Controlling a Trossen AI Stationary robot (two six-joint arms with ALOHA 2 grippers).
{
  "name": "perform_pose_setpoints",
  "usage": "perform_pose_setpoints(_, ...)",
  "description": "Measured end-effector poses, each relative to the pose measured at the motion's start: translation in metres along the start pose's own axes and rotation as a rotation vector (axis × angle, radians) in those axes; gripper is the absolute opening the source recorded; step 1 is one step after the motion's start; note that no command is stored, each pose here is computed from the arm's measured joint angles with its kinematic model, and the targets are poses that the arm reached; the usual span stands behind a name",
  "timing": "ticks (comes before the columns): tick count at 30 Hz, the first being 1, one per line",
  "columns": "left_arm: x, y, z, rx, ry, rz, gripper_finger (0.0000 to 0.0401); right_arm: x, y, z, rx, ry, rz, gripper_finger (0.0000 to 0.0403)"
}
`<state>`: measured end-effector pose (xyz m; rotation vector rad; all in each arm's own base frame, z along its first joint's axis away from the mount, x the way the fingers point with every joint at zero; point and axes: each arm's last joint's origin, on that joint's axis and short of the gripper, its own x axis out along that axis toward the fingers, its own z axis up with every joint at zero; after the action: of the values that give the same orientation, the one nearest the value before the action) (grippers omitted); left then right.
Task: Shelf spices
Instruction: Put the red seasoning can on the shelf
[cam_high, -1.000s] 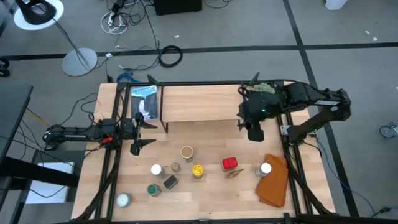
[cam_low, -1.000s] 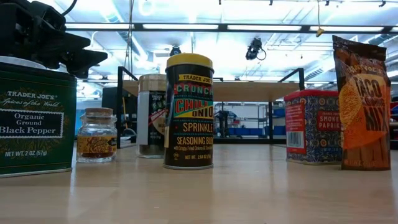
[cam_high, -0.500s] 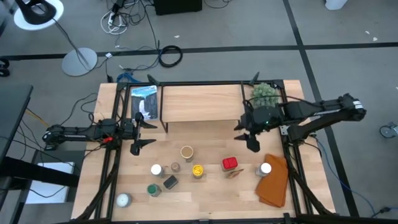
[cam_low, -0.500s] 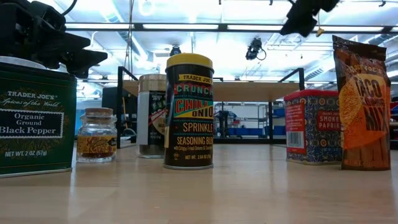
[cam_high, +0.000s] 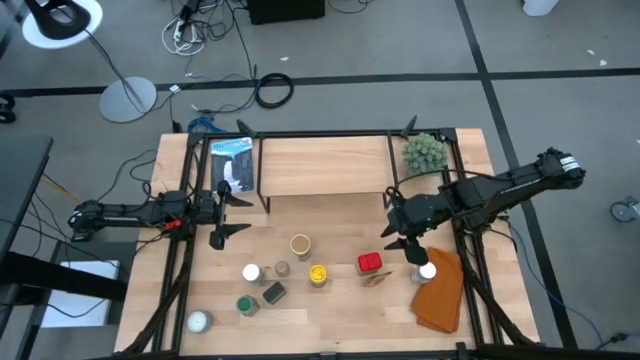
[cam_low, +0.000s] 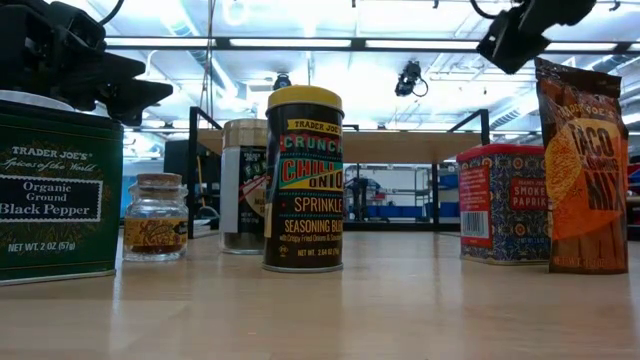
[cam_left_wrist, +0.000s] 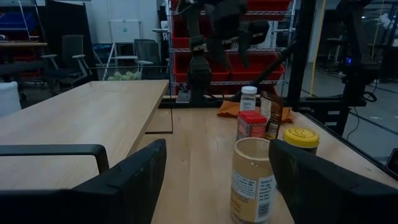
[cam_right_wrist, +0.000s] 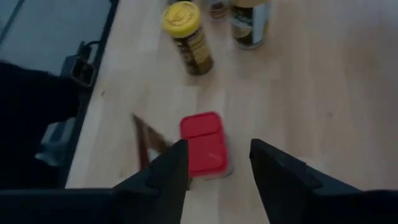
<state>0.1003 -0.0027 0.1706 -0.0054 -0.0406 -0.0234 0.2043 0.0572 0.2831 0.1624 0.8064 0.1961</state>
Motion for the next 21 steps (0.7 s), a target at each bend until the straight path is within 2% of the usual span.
perform_pose_setpoints(6, 0.0, 0.0, 0.0, 0.0, 0.0, 0.0, 0.0288, 0.0, 0.008, 0.001, 0.014, -0.025, 0.021, 0.0163)
perform_pose_setpoints(15, 0.0, 0.0, 0.0, 0.0, 0.0, 0.0, 0.0288, 0.003, 0.013, 0.0, 0.081, -0.073, -0.121, 0.015)
perform_pose_setpoints(18, 0.0, 0.0, 0.0, 0.0, 0.0, 0.0, 0.0288, 0.013, 0.016, 0.003, 0.066, -0.058, -0.135, 0.0146)
perform_pose_setpoints(21, 0.0, 0.0, 0.0, 0.0, 0.0, 0.0, 0.0288, 0.032, 0.02, 0.003, 0.002, -0.008, -0.141, 0.0144)
